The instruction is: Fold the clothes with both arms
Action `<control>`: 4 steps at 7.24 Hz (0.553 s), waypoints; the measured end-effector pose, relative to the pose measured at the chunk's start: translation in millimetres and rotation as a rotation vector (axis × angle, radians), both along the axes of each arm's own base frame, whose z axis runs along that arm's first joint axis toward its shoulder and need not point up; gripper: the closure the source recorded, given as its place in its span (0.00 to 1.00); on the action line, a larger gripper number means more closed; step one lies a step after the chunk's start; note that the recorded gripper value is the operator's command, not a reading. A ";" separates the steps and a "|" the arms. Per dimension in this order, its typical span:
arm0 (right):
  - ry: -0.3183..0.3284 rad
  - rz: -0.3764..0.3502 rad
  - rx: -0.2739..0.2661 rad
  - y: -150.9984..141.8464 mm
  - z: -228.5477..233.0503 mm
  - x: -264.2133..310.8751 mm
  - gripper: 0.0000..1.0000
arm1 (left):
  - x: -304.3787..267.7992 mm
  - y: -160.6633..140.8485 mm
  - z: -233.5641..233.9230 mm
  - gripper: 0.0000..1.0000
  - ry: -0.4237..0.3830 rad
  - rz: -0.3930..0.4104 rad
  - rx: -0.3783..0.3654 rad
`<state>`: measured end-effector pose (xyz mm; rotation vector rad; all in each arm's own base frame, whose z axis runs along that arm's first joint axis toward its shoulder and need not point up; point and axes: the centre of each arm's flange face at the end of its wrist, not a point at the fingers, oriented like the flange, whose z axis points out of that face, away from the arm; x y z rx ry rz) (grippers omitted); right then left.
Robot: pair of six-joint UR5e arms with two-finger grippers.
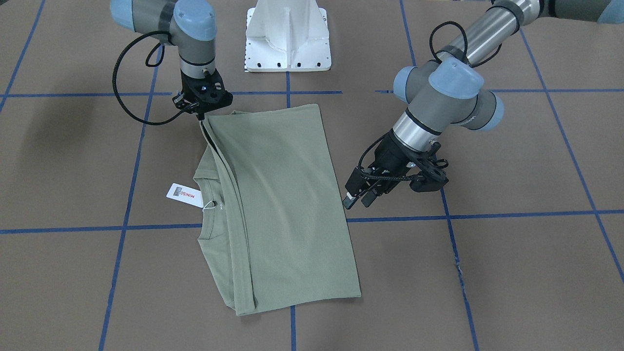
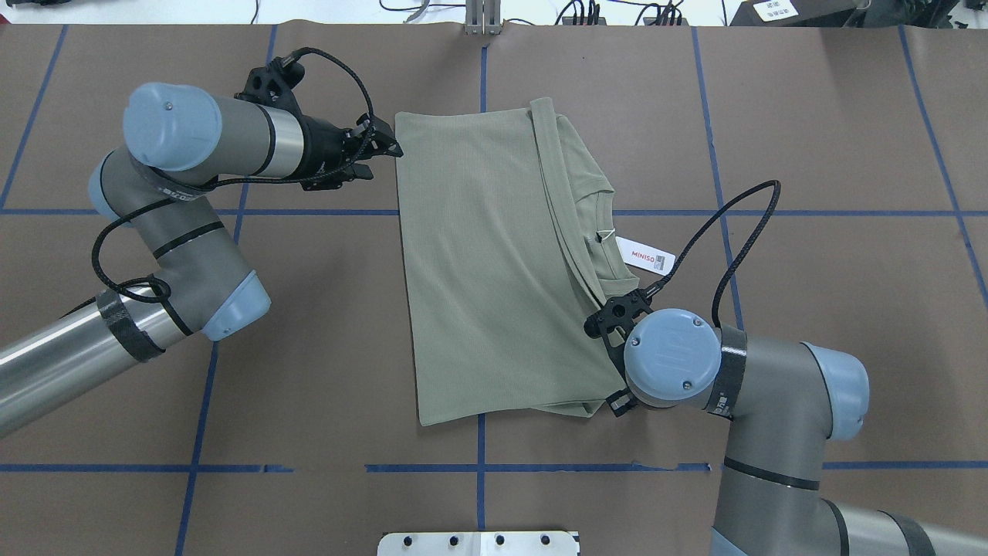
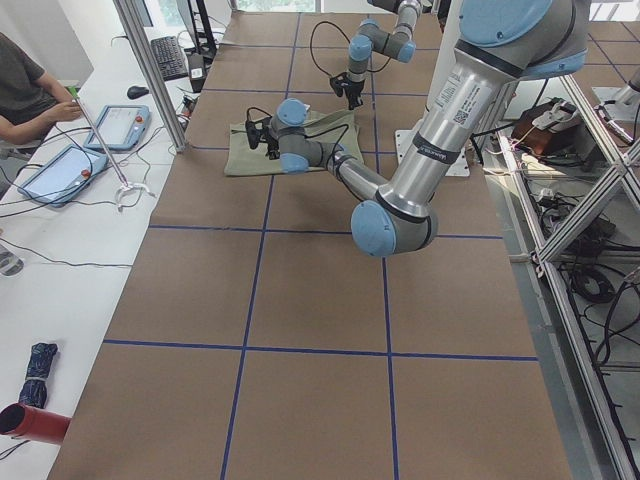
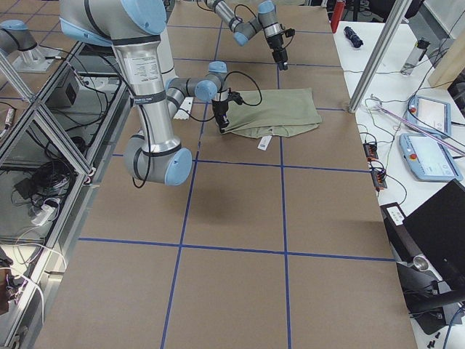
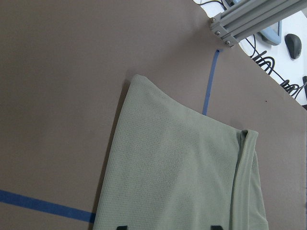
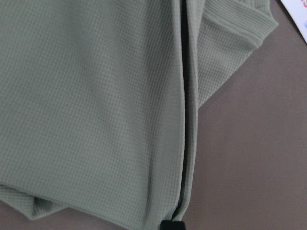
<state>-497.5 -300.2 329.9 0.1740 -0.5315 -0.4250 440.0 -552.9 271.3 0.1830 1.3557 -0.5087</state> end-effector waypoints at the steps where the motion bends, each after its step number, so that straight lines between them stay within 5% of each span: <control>1: -0.001 0.028 -0.022 2.9 0.5 -1.4 0.01 | 0.0 -0.1 0.2 0.35 0.000 -0.001 0.000; 4: -0.015 0.044 -0.041 4.1 -3.3 2.4 0.00 | 0.0 -0.1 2.7 0.35 -0.002 -0.001 -0.002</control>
